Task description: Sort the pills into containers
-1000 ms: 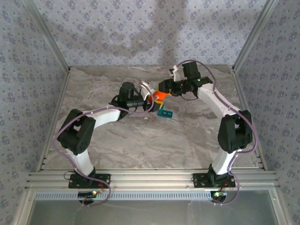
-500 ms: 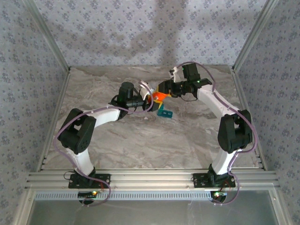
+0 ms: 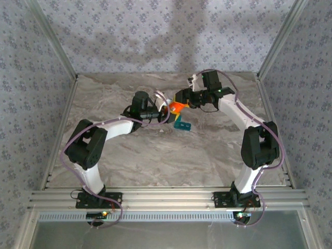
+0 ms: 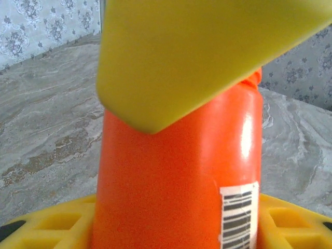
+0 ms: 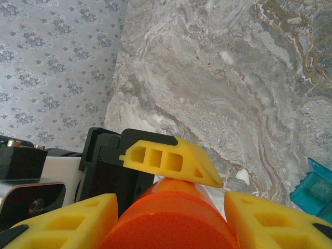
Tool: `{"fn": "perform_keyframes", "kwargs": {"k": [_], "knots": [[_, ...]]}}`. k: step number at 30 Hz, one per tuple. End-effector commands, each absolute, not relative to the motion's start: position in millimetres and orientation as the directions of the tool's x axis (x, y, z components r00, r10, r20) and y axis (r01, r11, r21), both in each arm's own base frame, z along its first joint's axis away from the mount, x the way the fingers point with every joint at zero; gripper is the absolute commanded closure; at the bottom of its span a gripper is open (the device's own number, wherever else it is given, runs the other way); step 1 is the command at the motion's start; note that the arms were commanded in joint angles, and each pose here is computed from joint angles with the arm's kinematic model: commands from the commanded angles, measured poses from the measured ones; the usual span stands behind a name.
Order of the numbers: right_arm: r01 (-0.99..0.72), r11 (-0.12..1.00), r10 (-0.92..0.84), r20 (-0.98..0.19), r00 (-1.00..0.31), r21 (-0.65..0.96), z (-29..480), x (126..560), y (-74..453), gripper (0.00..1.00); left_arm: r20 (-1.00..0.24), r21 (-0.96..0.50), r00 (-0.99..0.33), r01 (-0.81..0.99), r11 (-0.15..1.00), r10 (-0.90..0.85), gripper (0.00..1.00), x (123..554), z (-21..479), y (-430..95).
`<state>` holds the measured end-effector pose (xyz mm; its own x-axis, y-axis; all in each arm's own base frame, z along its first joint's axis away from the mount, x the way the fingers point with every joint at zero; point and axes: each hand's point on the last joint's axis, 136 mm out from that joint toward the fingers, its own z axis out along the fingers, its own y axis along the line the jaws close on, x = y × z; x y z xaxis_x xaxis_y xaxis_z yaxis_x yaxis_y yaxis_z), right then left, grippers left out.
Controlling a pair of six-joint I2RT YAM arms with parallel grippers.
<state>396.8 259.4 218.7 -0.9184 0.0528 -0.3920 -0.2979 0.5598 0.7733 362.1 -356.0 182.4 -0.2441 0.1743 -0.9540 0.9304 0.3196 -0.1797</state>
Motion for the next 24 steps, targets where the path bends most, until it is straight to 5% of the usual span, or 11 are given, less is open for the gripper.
{"fn": "perform_keyframes", "kwargs": {"k": [1, 9, 18, 24], "knots": [[-0.351, 0.519, 0.067, -0.446, -0.893, 0.78, 244, 397, 261, 0.6, -0.953, -0.203, -0.257, 0.935, 0.29, 0.162, 0.55, 360, 191, -360], [-0.333, 0.537, 0.153, -0.477, -0.866, 0.776, 260, 401, 235, 0.26, -0.94, -0.218, -0.29, 0.916, 0.337, 0.179, 0.61, 365, 208, -356], [-0.173, 0.569, 0.445, -0.478, -0.757, 0.804, 280, 411, 181, 0.21, -0.927, -0.24, -0.327, 0.893, 0.38, 0.183, 0.65, 370, 222, -353], [-0.093, 0.55, 0.561, -0.45, -0.695, 0.83, 273, 411, 172, 0.2, -0.913, -0.252, -0.338, 0.907, 0.336, 0.229, 0.95, 363, 226, -356]]}}
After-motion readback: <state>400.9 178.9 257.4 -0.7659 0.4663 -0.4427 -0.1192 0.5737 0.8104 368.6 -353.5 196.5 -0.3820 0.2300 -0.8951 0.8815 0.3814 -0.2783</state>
